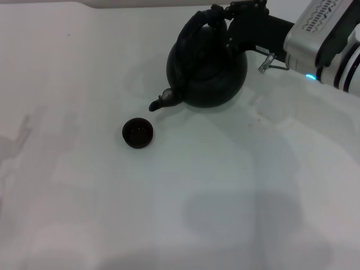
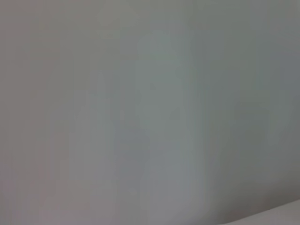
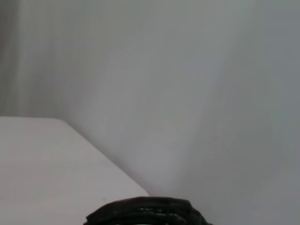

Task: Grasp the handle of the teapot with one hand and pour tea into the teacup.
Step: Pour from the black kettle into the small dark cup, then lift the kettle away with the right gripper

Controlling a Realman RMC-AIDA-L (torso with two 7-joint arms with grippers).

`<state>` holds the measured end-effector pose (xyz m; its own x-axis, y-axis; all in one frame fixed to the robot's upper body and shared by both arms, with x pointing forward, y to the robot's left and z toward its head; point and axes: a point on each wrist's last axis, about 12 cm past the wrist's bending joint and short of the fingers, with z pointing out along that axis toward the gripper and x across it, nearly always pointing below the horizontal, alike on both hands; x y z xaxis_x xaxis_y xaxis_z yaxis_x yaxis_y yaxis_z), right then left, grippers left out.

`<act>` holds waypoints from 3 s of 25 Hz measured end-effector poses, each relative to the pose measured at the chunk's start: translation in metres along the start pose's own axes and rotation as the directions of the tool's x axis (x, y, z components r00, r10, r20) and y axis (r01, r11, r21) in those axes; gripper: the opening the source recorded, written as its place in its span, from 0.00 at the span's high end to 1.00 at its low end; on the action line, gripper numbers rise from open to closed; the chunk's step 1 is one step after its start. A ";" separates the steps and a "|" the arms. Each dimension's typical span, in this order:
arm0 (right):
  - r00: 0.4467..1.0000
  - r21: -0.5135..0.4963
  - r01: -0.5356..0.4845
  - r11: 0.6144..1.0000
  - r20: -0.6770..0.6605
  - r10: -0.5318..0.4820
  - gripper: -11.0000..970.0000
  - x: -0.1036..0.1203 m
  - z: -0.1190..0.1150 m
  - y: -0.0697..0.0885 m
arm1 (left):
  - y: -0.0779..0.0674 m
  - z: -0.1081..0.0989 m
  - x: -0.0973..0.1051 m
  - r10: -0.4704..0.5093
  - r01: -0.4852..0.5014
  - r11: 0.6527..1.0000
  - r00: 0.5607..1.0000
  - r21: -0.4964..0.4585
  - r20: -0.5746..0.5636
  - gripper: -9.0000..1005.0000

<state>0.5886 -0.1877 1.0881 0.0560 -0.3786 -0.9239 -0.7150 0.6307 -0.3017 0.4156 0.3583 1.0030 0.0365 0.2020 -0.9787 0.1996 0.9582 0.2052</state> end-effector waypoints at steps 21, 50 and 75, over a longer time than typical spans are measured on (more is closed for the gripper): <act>0.992 -0.037 0.120 0.992 -0.023 -0.120 0.86 -0.014 0.014 0.025 | 0.001 0.005 -0.002 0.000 0.000 1.000 1.000 -0.001 0.010 0.21; 0.979 0.029 0.194 0.981 -0.062 -0.192 0.87 -0.017 0.008 0.024 | 0.002 0.015 -0.005 0.007 -0.007 1.000 1.000 0.008 0.021 0.21; 0.959 0.004 0.280 0.960 -0.045 -0.280 0.87 -0.023 0.007 0.037 | 0.001 0.020 -0.006 0.019 -0.019 1.000 0.999 0.011 0.026 0.21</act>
<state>0.5656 -0.1505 1.0967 0.2227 -0.5699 -0.7909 -0.6678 0.5019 -0.5497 0.4347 0.3545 1.0087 0.0661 0.2146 -0.9745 0.2098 0.9518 0.2238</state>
